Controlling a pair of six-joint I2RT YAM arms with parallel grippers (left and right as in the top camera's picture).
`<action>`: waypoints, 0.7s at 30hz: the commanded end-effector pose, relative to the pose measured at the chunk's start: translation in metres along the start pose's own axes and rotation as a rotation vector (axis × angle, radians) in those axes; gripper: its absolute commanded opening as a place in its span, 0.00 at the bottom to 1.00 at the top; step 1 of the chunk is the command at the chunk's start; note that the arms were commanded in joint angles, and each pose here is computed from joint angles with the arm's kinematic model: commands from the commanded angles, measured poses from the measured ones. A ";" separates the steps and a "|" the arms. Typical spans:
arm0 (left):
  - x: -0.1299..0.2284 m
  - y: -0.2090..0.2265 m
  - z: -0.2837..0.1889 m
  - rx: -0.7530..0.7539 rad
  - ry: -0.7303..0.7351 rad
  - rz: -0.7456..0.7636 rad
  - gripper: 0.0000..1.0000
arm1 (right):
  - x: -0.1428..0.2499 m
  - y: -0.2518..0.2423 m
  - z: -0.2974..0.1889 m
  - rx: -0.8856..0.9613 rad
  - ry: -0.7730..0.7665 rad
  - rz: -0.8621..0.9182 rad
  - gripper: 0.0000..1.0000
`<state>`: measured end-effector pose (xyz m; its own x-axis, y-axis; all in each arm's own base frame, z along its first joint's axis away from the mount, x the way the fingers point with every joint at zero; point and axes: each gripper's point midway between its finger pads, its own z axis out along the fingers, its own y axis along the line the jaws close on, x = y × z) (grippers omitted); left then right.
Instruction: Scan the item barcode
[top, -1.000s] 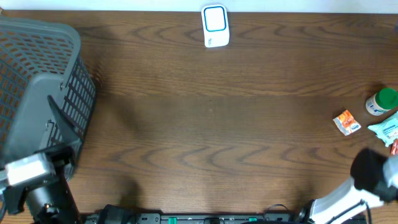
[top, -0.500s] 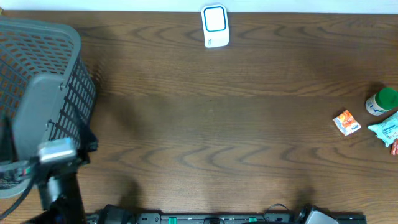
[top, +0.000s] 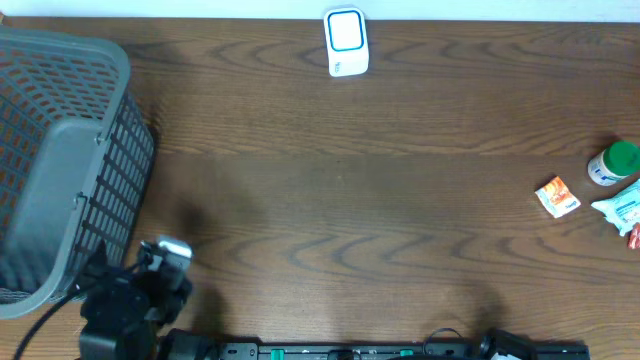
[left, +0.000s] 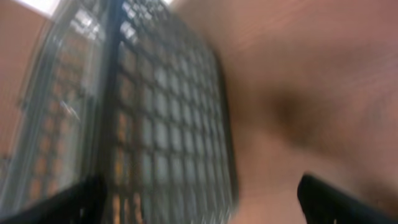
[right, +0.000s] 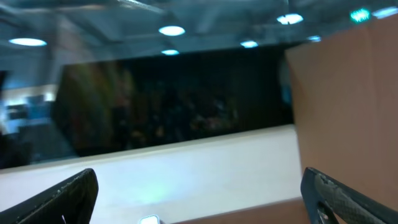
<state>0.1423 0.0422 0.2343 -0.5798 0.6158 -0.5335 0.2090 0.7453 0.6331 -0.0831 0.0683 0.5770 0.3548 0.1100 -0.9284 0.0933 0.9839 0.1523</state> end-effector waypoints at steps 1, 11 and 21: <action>0.030 -0.013 -0.005 0.056 0.112 0.058 0.98 | -0.003 -0.016 0.011 -0.074 0.041 -0.002 0.99; 0.081 -0.036 -0.018 0.173 0.308 0.169 0.98 | -0.012 -0.032 0.054 -0.297 -0.015 -0.107 0.99; 0.081 -0.036 -0.018 0.172 0.308 0.170 0.98 | 0.067 -0.010 0.134 -0.437 -0.151 -0.108 0.99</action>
<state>0.0734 0.0591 0.1752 -0.7273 0.6537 -0.2089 0.4512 0.6849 0.5721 0.0360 0.0366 0.5926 0.5209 0.0260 -0.8532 -0.2036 0.9745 -0.0946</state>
